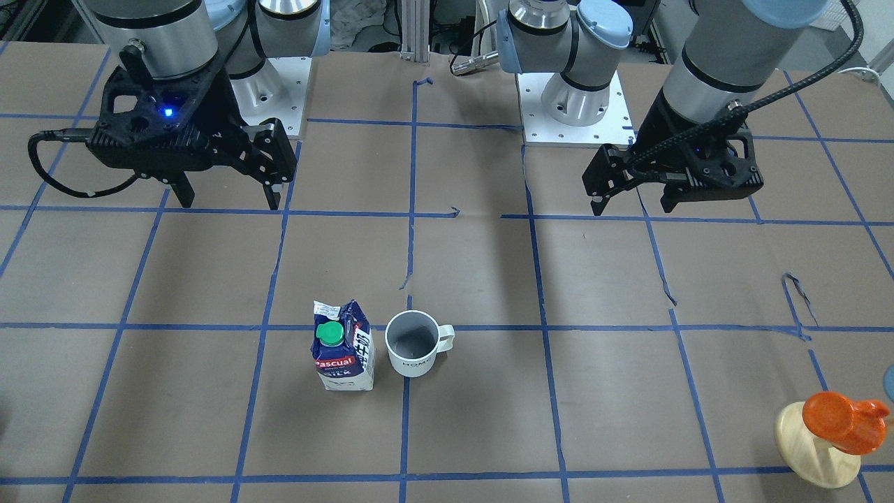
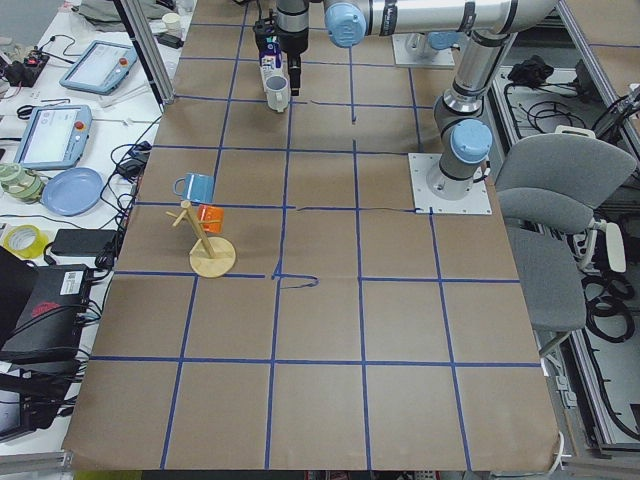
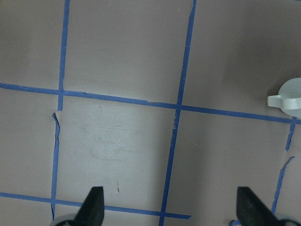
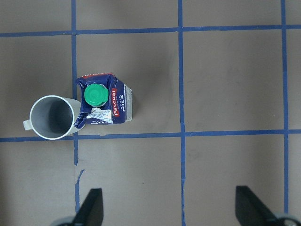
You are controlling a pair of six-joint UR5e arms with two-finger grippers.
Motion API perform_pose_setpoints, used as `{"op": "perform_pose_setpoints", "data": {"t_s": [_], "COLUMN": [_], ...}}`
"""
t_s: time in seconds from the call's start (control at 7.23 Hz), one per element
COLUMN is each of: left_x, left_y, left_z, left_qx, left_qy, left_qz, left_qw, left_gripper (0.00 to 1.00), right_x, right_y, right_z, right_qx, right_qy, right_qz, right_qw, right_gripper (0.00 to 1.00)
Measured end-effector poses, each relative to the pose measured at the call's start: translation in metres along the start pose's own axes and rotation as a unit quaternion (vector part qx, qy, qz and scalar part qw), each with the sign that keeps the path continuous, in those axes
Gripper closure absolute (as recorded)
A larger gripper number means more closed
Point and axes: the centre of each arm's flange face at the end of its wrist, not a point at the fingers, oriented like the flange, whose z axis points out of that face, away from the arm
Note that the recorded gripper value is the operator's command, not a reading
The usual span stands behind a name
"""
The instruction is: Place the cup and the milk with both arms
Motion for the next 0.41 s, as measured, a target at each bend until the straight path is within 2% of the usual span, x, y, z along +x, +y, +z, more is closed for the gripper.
{"op": "perform_pose_setpoints", "data": {"t_s": [0.41], "left_x": [0.0007], "left_y": [0.0008], "left_z": [0.0002], "left_qx": [0.000], "left_qy": [0.001], "left_qz": [0.008], "left_qw": [1.0000], "left_gripper": [0.00], "right_x": [0.0022], "right_y": [-0.0023], "right_z": [-0.0034], "right_qx": [0.005], "right_qy": [0.003], "right_qz": [0.008], "right_qw": [0.9999], "right_gripper": [0.00]}}
